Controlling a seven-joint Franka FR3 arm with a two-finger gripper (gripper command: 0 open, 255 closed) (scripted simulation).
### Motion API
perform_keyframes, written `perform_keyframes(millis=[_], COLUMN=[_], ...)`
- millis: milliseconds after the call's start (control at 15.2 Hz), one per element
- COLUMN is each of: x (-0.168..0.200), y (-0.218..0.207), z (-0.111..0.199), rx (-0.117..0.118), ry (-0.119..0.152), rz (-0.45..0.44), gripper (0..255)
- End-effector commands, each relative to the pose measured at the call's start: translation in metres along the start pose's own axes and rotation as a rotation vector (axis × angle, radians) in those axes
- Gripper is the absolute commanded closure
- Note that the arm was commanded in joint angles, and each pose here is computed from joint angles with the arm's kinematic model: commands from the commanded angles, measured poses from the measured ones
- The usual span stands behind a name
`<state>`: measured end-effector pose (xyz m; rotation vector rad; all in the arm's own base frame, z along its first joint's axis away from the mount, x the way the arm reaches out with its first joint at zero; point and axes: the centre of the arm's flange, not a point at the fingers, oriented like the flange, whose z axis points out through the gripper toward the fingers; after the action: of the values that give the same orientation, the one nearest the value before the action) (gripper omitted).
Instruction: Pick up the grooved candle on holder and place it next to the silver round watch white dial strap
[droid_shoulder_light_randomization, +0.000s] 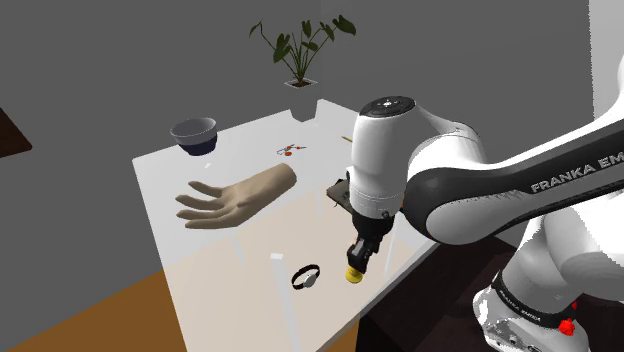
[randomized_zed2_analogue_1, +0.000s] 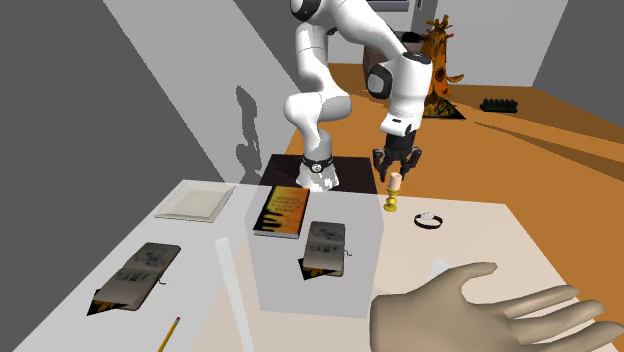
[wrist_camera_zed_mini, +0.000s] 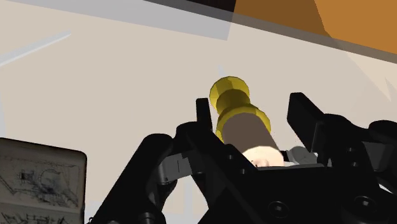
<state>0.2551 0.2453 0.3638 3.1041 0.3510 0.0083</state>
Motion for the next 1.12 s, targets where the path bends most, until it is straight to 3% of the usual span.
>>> perform_keyframes(millis=[0, 264, 528, 1056], x=[0.0, 0.0, 0.0, 0.0], y=[0.0, 0.0, 0.0, 0.0], z=[0.0, 0.0, -0.05, -0.05], rx=[0.0, 0.0, 0.0, 0.0], ry=[0.0, 0.0, 0.0, 0.0], rz=[0.0, 0.0, 0.0, 0.0], gripper=[0, 0, 0, 0])
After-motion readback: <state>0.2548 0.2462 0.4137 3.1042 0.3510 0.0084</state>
